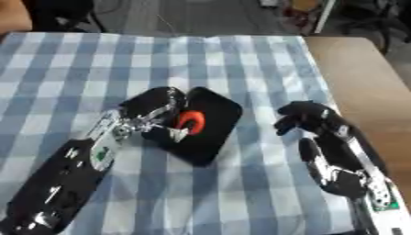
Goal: Pick up objects on the table and place them in the box.
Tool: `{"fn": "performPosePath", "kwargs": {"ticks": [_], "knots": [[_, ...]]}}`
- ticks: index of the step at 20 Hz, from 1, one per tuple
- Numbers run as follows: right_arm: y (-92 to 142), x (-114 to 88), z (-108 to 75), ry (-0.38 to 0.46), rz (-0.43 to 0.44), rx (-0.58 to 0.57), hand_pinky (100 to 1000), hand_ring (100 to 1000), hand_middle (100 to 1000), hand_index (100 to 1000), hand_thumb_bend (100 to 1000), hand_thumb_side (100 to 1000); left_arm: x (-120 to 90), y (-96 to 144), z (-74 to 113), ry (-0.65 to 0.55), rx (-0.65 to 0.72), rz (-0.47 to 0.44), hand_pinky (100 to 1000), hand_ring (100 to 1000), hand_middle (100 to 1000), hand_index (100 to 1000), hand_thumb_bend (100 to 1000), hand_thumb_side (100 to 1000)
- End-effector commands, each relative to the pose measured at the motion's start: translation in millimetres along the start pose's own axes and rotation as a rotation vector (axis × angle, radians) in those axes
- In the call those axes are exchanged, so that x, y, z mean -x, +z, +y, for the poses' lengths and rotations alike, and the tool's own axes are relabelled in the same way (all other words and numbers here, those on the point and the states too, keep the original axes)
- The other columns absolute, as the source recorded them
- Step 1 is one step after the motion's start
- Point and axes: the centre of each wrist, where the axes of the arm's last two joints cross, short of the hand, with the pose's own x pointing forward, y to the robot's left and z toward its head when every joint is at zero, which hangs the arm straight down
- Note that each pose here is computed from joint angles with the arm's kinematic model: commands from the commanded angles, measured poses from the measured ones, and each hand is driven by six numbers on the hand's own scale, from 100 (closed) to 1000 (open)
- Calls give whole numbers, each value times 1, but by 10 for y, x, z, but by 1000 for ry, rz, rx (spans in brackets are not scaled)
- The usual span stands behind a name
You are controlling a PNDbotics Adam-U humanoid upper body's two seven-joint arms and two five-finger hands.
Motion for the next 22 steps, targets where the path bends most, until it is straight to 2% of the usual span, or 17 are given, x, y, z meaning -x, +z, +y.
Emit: {"fn": "performPosePath", "kwargs": {"ticks": [1,3,6,7,17,19,22], "knots": [[-34,-33,-38,220,-230,-297,614,684,768,903,100,395,-36,-61,48,-19,-14,-35,795,578,465,447,100,383],[-35,-33,-36,220,-230,-297,614,684,768,903,100,395,-37,-57,29,-21,-11,-41,797,592,511,517,100,403],[-36,-33,-36,220,-230,-297,614,684,768,903,100,396,-34,-48,5,-26,-6,-46,800,606,550,556,100,432],[-36,-33,-36,220,-230,-297,614,684,768,903,100,396,-33,-45,-4,-28,-4,-48,802,619,589,603,100,461],[-37,-34,-38,222,-231,-297,614,685,768,903,100,396,-19,-33,-44,-68,27,-71,829,724,768,744,100,598],[-36,-35,-40,222,-230,-297,614,684,768,903,100,396,-13,-27,-44,-81,32,-75,838,746,807,787,100,611],[-35,-35,-41,222,-230,-297,614,685,768,903,100,396,0,-19,-32,-104,36,-75,843,765,848,848,156,598]]}}
